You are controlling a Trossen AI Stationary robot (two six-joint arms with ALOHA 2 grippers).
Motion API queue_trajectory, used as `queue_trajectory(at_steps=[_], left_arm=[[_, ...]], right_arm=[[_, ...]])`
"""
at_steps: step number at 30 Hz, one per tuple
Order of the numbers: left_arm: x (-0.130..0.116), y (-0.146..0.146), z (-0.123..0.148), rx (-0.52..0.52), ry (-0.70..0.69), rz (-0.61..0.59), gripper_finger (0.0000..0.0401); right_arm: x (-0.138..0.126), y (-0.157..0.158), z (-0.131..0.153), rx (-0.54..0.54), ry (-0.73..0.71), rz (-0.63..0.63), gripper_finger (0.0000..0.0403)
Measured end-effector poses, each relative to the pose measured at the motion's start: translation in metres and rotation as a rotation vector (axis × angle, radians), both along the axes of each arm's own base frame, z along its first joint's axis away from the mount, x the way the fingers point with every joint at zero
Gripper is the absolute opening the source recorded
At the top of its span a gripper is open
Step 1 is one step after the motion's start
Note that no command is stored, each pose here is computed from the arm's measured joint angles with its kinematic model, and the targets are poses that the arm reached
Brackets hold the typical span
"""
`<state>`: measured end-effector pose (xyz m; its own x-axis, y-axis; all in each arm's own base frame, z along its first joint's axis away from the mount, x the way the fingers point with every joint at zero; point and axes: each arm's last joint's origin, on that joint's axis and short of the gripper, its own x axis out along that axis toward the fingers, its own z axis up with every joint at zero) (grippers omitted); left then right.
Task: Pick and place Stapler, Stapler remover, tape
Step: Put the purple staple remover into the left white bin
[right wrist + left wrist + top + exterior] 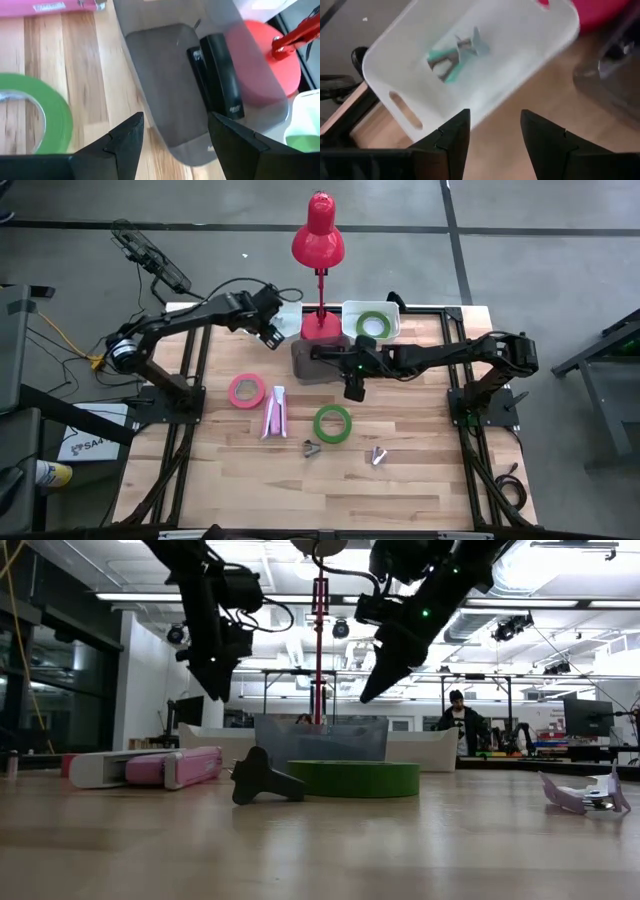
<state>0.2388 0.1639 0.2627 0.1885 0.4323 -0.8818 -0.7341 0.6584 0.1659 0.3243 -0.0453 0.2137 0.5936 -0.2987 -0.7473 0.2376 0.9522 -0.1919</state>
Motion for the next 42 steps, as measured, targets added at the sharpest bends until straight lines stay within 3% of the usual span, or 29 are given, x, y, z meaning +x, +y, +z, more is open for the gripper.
queue_trajectory(at_steps=[7, 21, 27, 36, 42], left_arm=[[0.001, -0.034, 0.005, 0.008, 0.098, -0.041, 0.0170], [0.008, -0.100, 0.006, 0.034, 0.190, -0.115, 0.0170], [0.012, -0.122, 0.006, 0.037, 0.170, -0.158, 0.0170], [0.015, -0.145, 0.006, 0.040, 0.145, -0.189, 0.0170], [0.014, -0.161, 0.006, 0.032, 0.132, -0.195, 0.0170]], right_arm=[[-0.006, 0.002, -0.005, 0.035, 0.082, 0.025, 0.0213], [-0.024, 0.018, -0.012, 0.222, 0.324, 0.234, 0.0213], [-0.022, 0.038, 0.012, 0.193, 0.397, 0.372, 0.0210], [-0.029, 0.088, 0.013, 0.070, 0.476, 0.763, 0.0211], [-0.035, 0.121, 0.011, 0.001, 0.500, 0.824, 0.0226]])
